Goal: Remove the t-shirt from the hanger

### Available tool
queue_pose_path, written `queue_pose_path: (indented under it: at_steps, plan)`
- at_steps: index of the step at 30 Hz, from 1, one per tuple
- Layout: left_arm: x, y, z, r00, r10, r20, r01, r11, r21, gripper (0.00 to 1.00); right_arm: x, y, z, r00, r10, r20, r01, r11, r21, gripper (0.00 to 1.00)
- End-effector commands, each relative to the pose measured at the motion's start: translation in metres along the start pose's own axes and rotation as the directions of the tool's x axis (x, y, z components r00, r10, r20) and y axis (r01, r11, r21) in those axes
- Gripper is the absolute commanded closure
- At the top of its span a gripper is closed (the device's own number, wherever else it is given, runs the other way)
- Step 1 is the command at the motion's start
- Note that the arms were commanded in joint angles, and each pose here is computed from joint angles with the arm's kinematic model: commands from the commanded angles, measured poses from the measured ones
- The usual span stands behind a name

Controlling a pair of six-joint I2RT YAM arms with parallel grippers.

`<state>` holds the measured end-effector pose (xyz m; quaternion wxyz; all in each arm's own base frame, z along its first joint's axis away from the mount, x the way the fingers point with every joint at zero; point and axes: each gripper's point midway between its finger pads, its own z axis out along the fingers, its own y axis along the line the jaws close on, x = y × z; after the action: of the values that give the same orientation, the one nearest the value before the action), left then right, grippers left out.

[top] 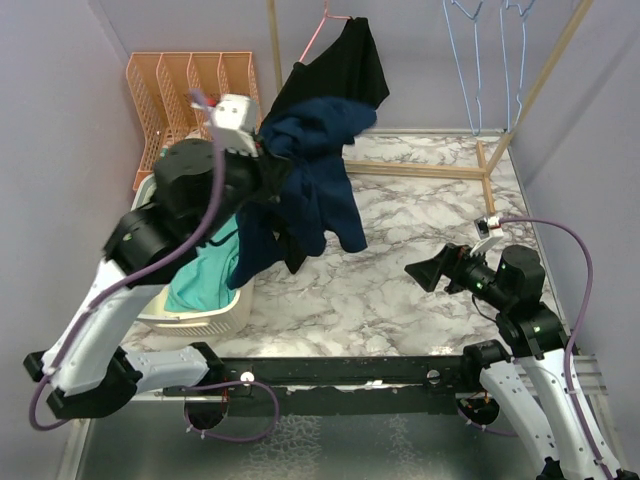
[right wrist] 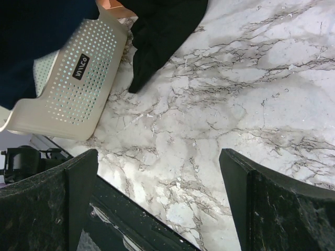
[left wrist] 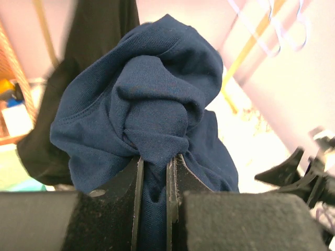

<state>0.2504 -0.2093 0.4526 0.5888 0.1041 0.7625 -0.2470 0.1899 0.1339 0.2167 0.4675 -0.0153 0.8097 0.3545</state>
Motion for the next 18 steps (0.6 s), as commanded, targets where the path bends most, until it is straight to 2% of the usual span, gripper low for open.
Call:
queue_pose_path:
  at_steps: [1, 4, 7, 12, 15, 18]
  plan:
    - [-0.049, 0.041, -0.043, 0.989, 0.035, 0.146, -0.005, 0.979, -0.204, 1.0, -0.002, -0.005, 0.002, 1.0, -0.002, 0.016, 0.002, 1.0, 0.021, 0.0]
    - [-0.078, 0.081, -0.074, 0.966, 0.104, 0.237, 0.001, 0.914, -0.406, 1.0, -0.002, -0.005, 0.002, 1.0, -0.001, 0.015, 0.001, 1.0, 0.017, 0.0]
    - [-0.096, 0.108, -0.095, 0.946, 0.19, 0.264, -0.01, 0.828, -0.561, 1.0, -0.001, -0.005, 0.003, 1.0, 0.003, 0.013, -0.003, 1.0, 0.016, 0.0]
    - [-0.104, 0.136, -0.104, 0.929, 0.335, 0.159, -0.099, 0.636, -0.765, 1.0, -0.001, -0.003, 0.005, 1.0, 0.005, 0.008, -0.005, 1.0, 0.003, 0.0]
    - [-0.098, 0.141, -0.101, 0.928, 0.35, 0.125, -0.114, 0.587, -0.801, 1.0, 0.0, -0.004, 0.006, 1.0, 0.009, 0.002, -0.009, 1.0, 0.002, 0.0]
    - [-0.072, 0.15, -0.092, 0.936, 0.346, 0.059, -0.145, 0.536, -0.832, 1.0, 0.0, -0.004, 0.007, 1.0, 0.011, 0.002, -0.011, 1.0, -0.002, 0.0]
